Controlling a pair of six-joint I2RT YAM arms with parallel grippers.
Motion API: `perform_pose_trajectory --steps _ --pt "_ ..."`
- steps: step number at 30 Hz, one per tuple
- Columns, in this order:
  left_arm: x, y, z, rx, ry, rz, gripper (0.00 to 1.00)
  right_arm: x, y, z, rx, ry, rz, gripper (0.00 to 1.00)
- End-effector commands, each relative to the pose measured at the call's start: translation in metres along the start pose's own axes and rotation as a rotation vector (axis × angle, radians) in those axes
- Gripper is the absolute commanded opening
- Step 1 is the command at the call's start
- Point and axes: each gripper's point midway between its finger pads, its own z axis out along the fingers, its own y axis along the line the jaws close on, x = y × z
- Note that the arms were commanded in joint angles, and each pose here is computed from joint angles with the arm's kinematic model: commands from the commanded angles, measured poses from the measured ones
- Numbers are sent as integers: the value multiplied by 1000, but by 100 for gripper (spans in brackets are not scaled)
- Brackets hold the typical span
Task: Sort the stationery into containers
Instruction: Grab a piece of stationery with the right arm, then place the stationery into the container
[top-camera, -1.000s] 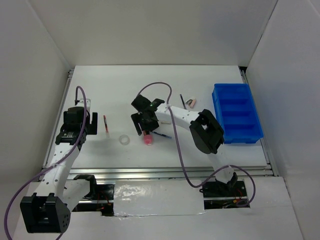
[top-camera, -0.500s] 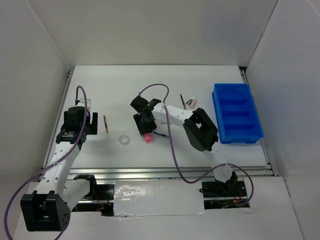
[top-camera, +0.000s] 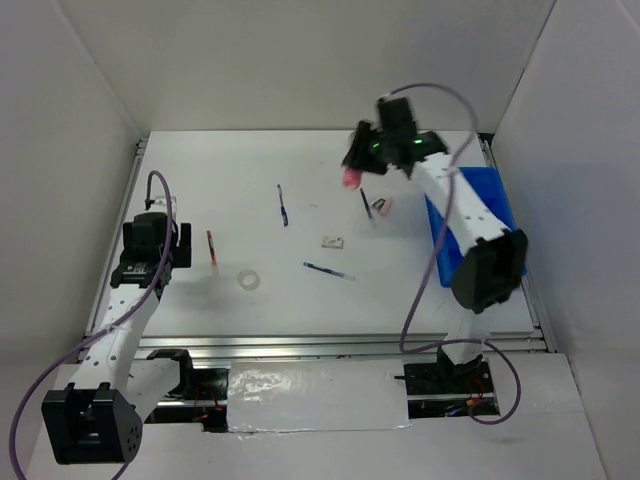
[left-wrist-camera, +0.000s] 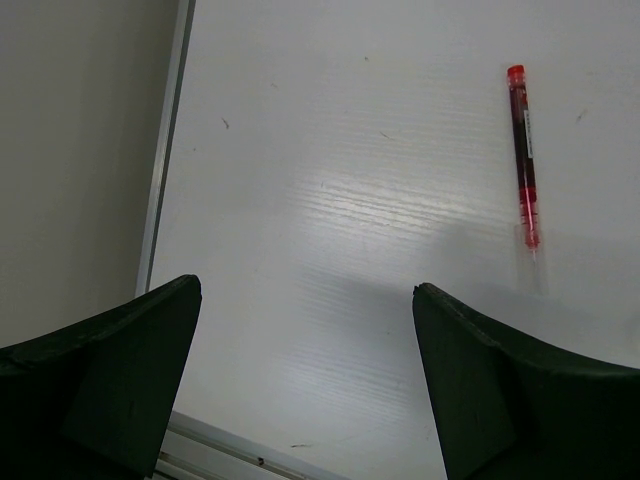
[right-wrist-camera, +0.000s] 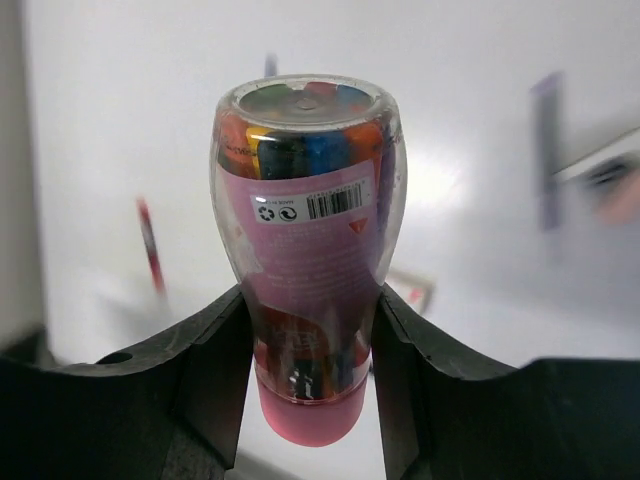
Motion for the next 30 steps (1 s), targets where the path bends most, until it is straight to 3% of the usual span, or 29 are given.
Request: perform_pose_trajectory --steps 1,5,11,24,30 --pt "-25 8 -3 -42 -81 -125 99 -97 -30 -95 4 -330 206 0" --pt "-33 11 -3 -57 -95 -169 99 -129 -127 -130 183 -479 465 0" --pt "-39 10 -5 -44 -107 -215 99 -132 -213 -150 116 -444 773 0" --pt "-26 12 4 -77 -60 -224 99 -137 -306 -105 260 -420 890 0" --pt "-22 15 9 -106 -33 -231 99 -117 -335 -71 282 -347 1004 0"
